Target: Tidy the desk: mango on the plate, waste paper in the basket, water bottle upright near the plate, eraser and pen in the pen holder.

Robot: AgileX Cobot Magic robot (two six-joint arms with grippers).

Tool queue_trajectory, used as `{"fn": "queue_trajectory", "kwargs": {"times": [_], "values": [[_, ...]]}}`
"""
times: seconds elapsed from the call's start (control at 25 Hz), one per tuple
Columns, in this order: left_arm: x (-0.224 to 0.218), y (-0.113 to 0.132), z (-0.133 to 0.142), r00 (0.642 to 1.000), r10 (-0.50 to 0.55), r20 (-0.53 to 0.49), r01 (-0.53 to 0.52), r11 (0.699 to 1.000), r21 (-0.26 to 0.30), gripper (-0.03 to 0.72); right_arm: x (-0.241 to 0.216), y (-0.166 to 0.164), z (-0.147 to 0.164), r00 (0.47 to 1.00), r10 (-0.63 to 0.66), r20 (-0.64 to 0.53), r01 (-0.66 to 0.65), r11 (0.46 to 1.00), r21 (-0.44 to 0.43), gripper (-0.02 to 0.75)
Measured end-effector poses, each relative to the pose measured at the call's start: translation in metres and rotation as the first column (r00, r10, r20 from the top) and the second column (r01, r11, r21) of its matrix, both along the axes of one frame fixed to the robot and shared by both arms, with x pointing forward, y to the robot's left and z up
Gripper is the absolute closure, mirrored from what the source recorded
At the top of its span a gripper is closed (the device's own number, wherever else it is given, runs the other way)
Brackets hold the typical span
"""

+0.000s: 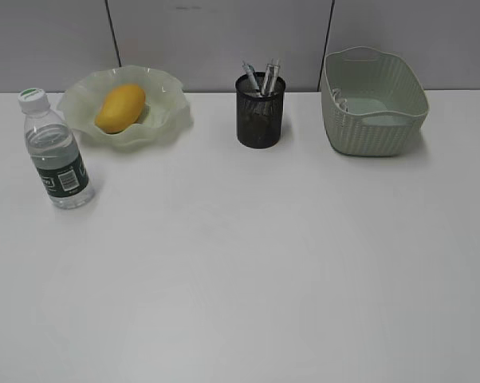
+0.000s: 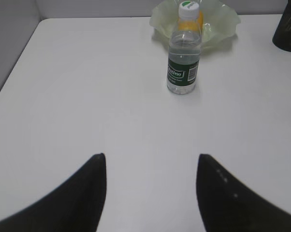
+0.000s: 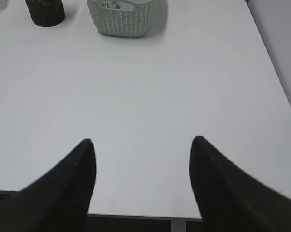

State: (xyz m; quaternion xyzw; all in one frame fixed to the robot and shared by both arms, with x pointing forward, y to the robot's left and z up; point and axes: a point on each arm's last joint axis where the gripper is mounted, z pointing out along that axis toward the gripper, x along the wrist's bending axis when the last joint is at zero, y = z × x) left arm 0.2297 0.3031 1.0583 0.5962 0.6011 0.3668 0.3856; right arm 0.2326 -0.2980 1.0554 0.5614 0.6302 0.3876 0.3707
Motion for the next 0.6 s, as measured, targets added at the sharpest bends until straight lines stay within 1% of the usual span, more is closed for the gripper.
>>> {"fn": "queue_trajectory", "kwargs": {"times": [0.24, 0.6], "values": [[0.0, 0.0, 0.0, 1.0, 0.0, 0.0, 0.0, 1.0, 0.0, 0.239, 0.0, 0.0, 0.0, 1.0, 0.0, 0.0, 0.0, 1.0, 0.0, 0.249], [0.0, 0.0, 0.0, 1.0, 0.0, 0.0, 0.0, 1.0, 0.0, 0.259, 0.0, 0.0, 0.0, 1.0, 0.0, 0.0, 0.0, 1.0, 0.0, 0.248]]}}
